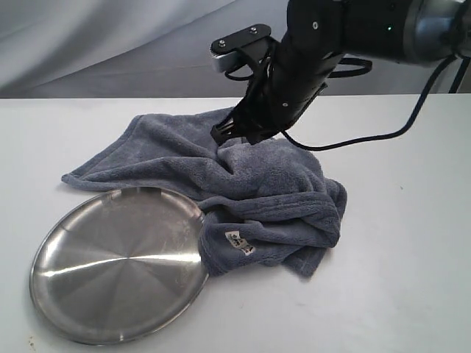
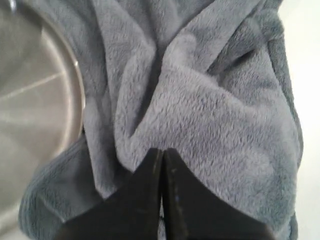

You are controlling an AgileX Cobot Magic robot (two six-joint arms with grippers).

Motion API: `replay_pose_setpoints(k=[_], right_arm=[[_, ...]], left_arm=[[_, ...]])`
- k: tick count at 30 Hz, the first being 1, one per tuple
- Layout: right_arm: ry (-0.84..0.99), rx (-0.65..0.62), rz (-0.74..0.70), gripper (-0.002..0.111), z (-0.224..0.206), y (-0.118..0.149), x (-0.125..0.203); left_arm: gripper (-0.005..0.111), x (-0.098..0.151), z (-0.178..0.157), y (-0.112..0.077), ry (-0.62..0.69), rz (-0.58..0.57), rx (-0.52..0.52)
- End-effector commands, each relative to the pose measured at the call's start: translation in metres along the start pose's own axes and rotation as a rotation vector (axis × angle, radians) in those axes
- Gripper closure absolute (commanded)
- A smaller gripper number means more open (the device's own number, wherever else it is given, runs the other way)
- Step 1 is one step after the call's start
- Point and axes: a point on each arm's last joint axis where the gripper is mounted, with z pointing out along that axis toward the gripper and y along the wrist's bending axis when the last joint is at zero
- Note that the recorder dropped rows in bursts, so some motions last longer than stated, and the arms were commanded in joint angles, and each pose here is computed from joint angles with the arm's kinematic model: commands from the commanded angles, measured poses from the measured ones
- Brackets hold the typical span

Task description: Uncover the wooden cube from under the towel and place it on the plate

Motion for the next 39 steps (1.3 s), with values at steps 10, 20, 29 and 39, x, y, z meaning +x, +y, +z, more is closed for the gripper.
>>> replay_pose_setpoints(k=[10,20,29,39], right_arm=[[0.306,0.122,0.148,0.108,-0.007,-0.079,0.037],[0.257,-0.446,-0.015,0.108,-0.009,-0.034,0.044],[-0.155,-0.513,-0.072,0.108,-0.004,0.0,0.003],[-0.42,-0.19,-0.002,0.108,-0.002,-0.039,-0.02]], left_arm=[[0.105,0.0,0.0,0.0,-0.012,-0.005,-0.001],[0.105,0.0,0.0,0.0,-0.012,-0.005,-0.001],[0.105,0.0,0.0,0.0,-0.012,-0.005,-0.001],[0.105,0.0,0.0,0.0,-0.012,-0.005,-0.001]])
